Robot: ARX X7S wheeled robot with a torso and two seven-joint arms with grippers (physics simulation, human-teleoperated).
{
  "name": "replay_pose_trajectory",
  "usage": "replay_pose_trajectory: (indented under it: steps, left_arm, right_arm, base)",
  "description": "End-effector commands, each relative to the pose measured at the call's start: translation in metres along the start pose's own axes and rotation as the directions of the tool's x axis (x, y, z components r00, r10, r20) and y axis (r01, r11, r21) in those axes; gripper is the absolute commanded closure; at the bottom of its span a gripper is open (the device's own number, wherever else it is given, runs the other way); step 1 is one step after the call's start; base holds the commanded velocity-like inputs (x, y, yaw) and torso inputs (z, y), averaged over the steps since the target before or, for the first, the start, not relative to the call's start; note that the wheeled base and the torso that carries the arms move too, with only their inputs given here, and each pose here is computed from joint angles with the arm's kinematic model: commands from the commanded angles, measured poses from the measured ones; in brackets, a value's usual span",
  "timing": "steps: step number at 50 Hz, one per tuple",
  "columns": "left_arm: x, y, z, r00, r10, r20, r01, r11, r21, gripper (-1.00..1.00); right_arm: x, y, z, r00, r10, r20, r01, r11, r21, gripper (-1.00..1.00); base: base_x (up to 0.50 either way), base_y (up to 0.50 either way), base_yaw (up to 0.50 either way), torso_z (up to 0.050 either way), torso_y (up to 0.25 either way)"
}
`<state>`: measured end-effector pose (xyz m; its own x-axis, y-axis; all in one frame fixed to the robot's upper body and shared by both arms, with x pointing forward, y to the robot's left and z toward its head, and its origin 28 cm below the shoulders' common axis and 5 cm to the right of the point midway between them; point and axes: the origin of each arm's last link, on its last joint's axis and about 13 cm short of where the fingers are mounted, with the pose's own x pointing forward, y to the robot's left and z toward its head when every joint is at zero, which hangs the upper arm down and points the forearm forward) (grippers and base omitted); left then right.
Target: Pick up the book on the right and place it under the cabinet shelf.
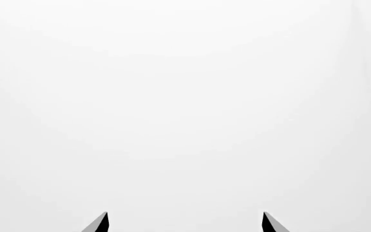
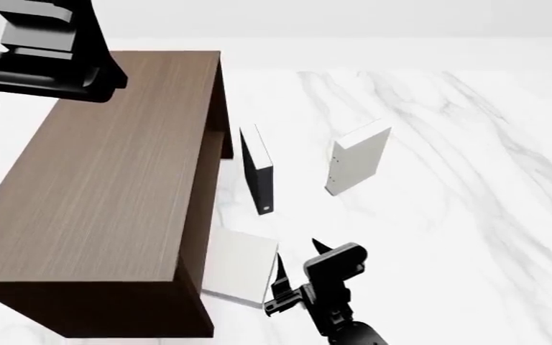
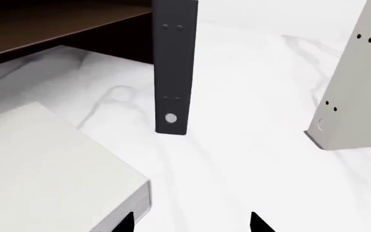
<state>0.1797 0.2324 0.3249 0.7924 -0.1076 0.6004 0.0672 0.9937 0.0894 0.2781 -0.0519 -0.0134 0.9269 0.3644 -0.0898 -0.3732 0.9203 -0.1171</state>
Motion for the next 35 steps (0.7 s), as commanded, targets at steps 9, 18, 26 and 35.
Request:
replay_pose_trajectory:
  steps: [9,18,26,35]
  left_arm:
    - [0.000,0.001,0.001,1.000,0.000,0.000,0.000,1.000,0.005,-1.00]
    - [-0.001,0.001,0.001,1.000,0.001,0.001,-0.001,1.000,0.008,-1.00]
    - [0.000,0.001,0.003,1.000,0.001,0.003,-0.001,1.000,0.011,-1.00]
    - [0.000,0.000,0.003,1.000,-0.003,0.001,0.003,1.000,0.009,-1.00]
  right_arm:
    - [0.008,0.019,-0.004,0.997,0.043,-0.066,-0.044,0.999,-0.018,-1.00]
    - [0.015,0.024,-0.004,0.996,0.038,-0.076,-0.040,0.999,-0.024,-1.00]
    - [0.020,0.029,-0.003,0.996,0.041,-0.082,-0.043,0.999,-0.024,-1.00]
    - [0.024,0.037,-0.001,0.994,0.071,-0.082,-0.074,0.997,-0.034,-1.00]
  base:
    - [0.00,0.00,0.00,-0.001,-0.001]
    - [0.00,0.00,0.00,-0.001,-0.002]
    - [0.00,0.00,0.00,0.000,-0.003]
    - [0.00,0.00,0.00,-0.001,-0.001]
